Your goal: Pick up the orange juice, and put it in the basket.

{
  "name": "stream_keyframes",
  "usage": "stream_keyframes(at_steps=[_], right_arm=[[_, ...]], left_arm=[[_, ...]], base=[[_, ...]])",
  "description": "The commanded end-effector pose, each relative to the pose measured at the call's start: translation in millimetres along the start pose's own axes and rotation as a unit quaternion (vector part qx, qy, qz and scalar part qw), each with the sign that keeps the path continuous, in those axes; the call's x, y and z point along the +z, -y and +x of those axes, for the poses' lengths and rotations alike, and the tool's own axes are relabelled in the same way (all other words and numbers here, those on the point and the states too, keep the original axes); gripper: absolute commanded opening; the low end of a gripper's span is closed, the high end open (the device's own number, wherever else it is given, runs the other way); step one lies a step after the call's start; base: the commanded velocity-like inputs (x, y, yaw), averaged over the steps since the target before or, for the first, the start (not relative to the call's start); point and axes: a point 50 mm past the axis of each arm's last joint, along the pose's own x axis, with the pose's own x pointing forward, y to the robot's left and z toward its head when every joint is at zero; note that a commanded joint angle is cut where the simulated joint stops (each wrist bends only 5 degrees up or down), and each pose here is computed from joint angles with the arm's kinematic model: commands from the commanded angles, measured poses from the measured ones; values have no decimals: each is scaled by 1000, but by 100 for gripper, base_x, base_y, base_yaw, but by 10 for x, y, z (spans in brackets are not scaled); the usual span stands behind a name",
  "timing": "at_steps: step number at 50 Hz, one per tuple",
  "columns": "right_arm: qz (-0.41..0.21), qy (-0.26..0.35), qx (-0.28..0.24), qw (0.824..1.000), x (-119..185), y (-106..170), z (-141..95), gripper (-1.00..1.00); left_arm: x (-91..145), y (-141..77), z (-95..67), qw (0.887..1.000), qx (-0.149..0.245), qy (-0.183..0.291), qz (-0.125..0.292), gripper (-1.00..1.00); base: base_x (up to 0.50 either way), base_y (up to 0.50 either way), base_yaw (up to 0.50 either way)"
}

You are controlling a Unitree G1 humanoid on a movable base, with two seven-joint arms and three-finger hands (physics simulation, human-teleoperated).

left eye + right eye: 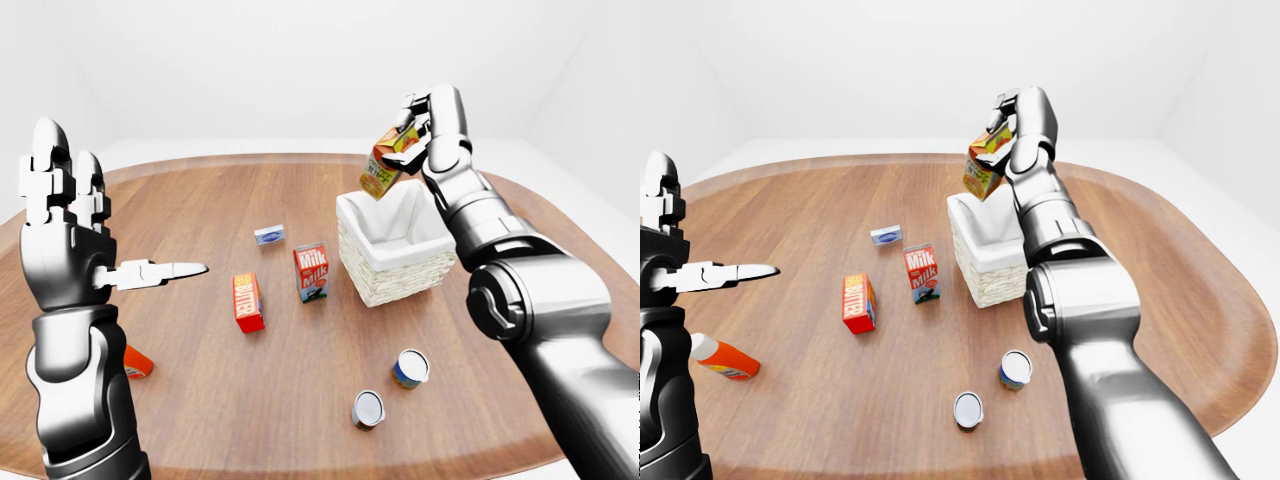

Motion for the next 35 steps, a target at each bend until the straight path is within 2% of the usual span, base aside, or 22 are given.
stream_keyframes(at_steps=[1, 35], right_arm=[[-36, 6, -17, 999, -10, 1, -8, -100], [-62, 2, -16, 998, -205, -170, -113, -100]], left_arm=[[2, -2, -1, 1000, 0, 0, 0, 100], [32, -2, -10, 1000, -1, 6, 2, 100]], base=[[0, 0, 0], [0, 0, 0]])
